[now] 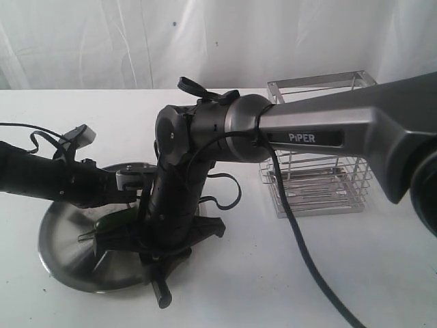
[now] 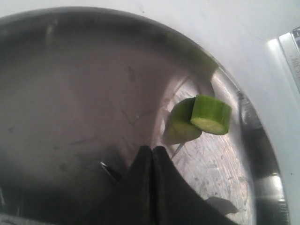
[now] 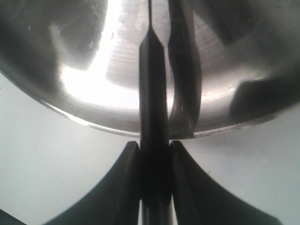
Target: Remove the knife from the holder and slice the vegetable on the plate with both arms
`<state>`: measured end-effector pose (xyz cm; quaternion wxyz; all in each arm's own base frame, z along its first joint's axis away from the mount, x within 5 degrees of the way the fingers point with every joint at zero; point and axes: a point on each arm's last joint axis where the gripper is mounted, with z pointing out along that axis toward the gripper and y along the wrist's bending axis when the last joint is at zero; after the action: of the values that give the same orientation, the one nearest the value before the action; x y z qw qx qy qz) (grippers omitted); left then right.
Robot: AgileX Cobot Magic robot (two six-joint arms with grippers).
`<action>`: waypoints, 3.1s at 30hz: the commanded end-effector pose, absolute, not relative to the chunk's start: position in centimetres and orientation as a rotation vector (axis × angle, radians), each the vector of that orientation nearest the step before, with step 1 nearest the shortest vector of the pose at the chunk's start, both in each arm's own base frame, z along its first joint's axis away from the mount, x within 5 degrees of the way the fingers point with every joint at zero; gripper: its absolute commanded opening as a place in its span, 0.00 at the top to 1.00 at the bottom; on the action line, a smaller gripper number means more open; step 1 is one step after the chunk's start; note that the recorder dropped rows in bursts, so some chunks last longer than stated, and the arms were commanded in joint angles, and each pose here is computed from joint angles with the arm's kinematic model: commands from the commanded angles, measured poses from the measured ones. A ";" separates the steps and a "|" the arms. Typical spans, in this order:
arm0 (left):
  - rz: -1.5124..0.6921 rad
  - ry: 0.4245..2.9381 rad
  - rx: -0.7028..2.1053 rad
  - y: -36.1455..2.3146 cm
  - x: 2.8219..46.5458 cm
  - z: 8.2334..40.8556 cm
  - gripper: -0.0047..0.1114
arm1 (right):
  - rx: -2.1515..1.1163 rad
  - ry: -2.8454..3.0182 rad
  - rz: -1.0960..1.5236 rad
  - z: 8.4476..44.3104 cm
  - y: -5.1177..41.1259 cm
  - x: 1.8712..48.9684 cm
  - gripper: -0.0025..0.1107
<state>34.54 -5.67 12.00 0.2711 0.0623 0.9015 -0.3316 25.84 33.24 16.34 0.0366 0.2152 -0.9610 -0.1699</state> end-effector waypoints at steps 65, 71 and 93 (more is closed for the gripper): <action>-0.734 2.568 0.127 -4.8 31.4 11.1 0.96 | 0.721 -2.764 -0.264 15.2 32.5 23.5 0.98; -0.736 2.566 0.121 -4.8 31.4 11.1 0.96 | 0.721 -2.766 -0.266 15.2 32.5 23.5 0.98; -0.690 2.468 0.106 -4.6 32.1 14.0 0.96 | 0.763 -2.724 -0.268 15.3 32.4 23.2 0.98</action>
<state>32.11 -4.55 13.25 0.2728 0.0344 0.9258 -0.2595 23.39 32.52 15.41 0.1393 0.2595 -0.9510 -0.0941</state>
